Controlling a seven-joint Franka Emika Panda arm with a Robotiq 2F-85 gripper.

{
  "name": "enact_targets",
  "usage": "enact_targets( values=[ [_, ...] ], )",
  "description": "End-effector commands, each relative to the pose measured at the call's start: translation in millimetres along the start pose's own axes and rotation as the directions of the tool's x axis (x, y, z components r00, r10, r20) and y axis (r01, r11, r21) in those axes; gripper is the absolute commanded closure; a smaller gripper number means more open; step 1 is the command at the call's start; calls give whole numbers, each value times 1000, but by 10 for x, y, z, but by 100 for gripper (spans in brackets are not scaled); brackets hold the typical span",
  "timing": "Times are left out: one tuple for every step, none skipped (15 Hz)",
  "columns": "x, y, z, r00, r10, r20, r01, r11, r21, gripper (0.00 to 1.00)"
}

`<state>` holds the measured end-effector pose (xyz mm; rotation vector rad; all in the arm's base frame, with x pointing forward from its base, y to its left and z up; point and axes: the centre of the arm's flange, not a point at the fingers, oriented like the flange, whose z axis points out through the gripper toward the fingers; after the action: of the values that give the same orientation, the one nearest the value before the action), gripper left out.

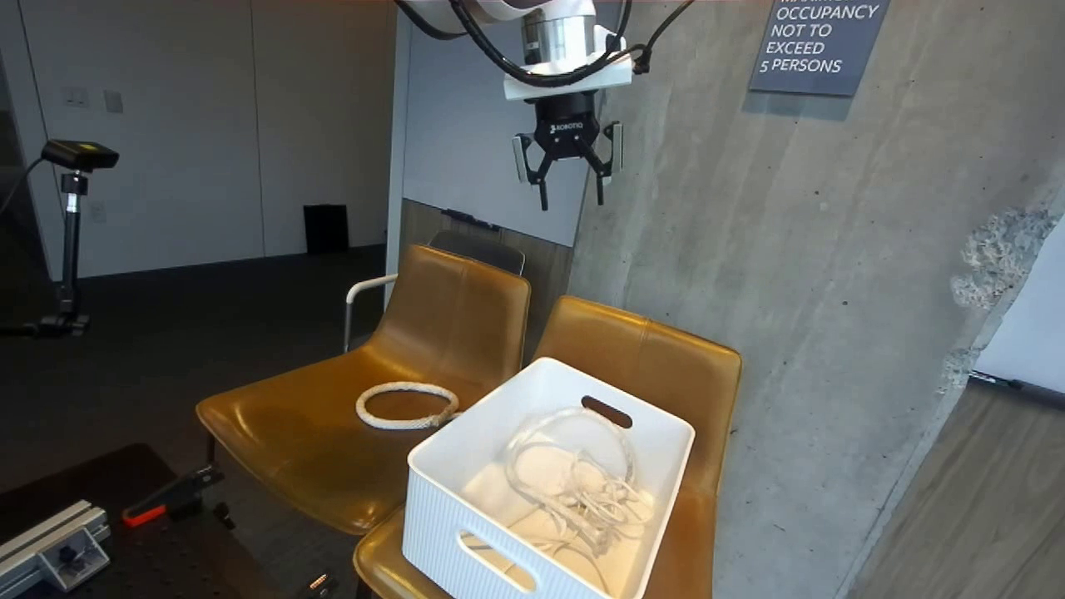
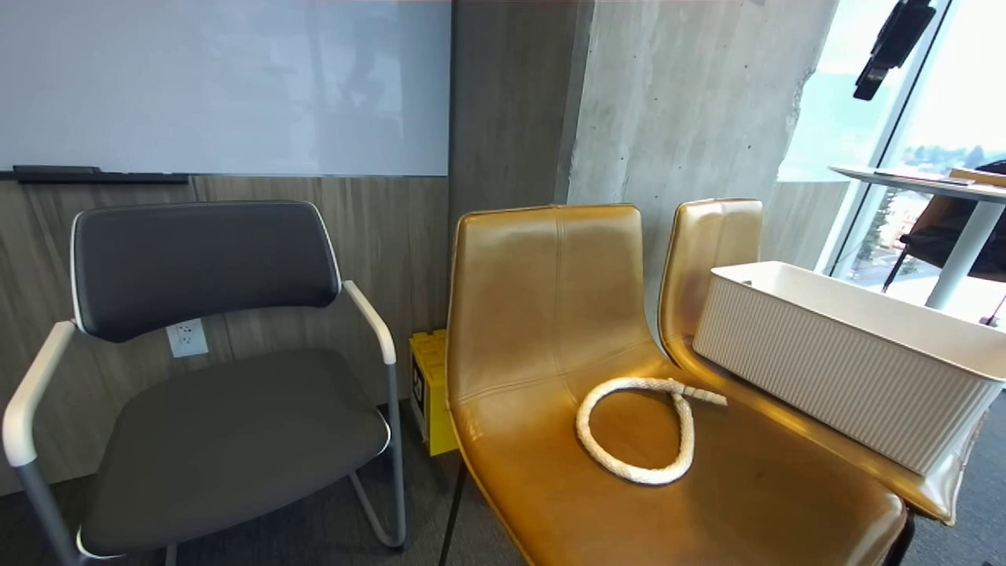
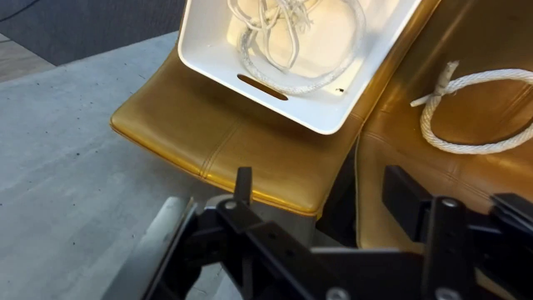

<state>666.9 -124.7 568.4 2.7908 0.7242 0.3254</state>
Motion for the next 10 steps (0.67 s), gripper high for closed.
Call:
enact_targets(
  values=[
    [357,-720,-44,989,-130,-75,128,991,-24,0],
    [484,-927,27,982,-165,-96,164,986,-24,0],
    [571,-1090,73,973,-198,-115,197,980,-18,0],
    [662,-1287,229,966,-225,-127,226,974,-9,0],
    [704,-1446,329,959,-249,-134,251,968,0,0],
    [746,-1626,517,955,-268,-131,271,963,9,0],
    [751,-1770,644,950,-286,-127,290,957,16,0],
    [769,-1934,832,946,-304,-116,308,951,21,0],
    [757,-2081,991,940,-325,-102,329,944,24,0],
    [732,-2218,1139,935,-344,-90,348,937,29,0]
  ],
)
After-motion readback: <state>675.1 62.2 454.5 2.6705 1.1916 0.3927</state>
